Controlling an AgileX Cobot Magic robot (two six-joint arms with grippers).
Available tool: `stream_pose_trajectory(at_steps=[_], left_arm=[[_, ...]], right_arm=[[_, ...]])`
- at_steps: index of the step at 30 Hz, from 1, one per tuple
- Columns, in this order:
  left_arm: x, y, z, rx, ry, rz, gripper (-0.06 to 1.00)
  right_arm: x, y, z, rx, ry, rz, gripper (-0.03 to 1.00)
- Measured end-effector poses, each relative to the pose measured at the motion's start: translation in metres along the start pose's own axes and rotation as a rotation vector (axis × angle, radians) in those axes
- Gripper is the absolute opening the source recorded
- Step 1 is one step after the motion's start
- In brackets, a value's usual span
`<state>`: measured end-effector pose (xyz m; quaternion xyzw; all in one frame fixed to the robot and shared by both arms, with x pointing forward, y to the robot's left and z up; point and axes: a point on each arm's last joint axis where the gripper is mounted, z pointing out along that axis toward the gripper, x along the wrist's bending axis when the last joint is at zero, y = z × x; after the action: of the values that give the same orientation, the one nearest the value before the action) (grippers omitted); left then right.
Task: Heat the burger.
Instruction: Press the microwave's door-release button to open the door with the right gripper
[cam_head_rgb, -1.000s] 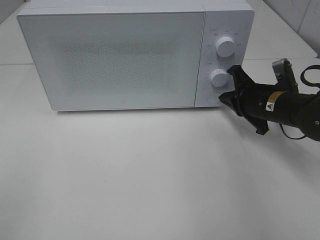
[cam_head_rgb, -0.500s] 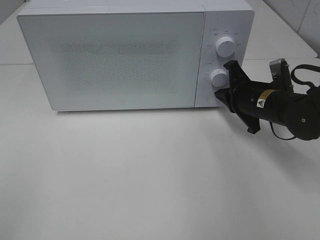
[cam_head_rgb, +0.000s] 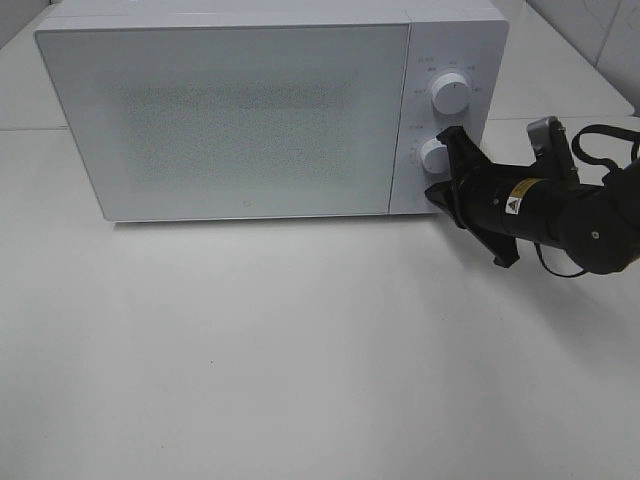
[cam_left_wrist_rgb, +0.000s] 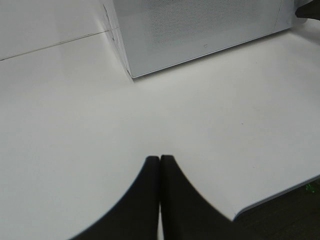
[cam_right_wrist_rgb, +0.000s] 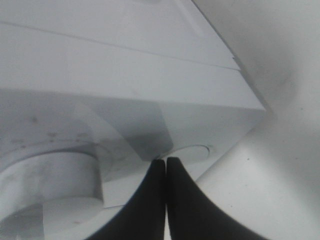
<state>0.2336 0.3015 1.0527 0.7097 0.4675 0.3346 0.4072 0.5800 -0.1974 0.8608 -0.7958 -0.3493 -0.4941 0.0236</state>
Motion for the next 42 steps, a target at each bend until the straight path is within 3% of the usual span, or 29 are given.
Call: stream_pose_trajectory(at_steps=[23, 42], left_arm=[[0.0, 0.0, 0.0, 0.0, 0.0, 0.0, 0.0], [0.0, 0.0, 0.0, 0.0, 0.0, 0.0, 0.0]], right_arm=[[-0.012, -0.007, 0.019, 0.007, 0.069, 0.023, 0.0], [-0.006, 0.001, 0.028, 0.012, 0.02, 0.037, 0.0]])
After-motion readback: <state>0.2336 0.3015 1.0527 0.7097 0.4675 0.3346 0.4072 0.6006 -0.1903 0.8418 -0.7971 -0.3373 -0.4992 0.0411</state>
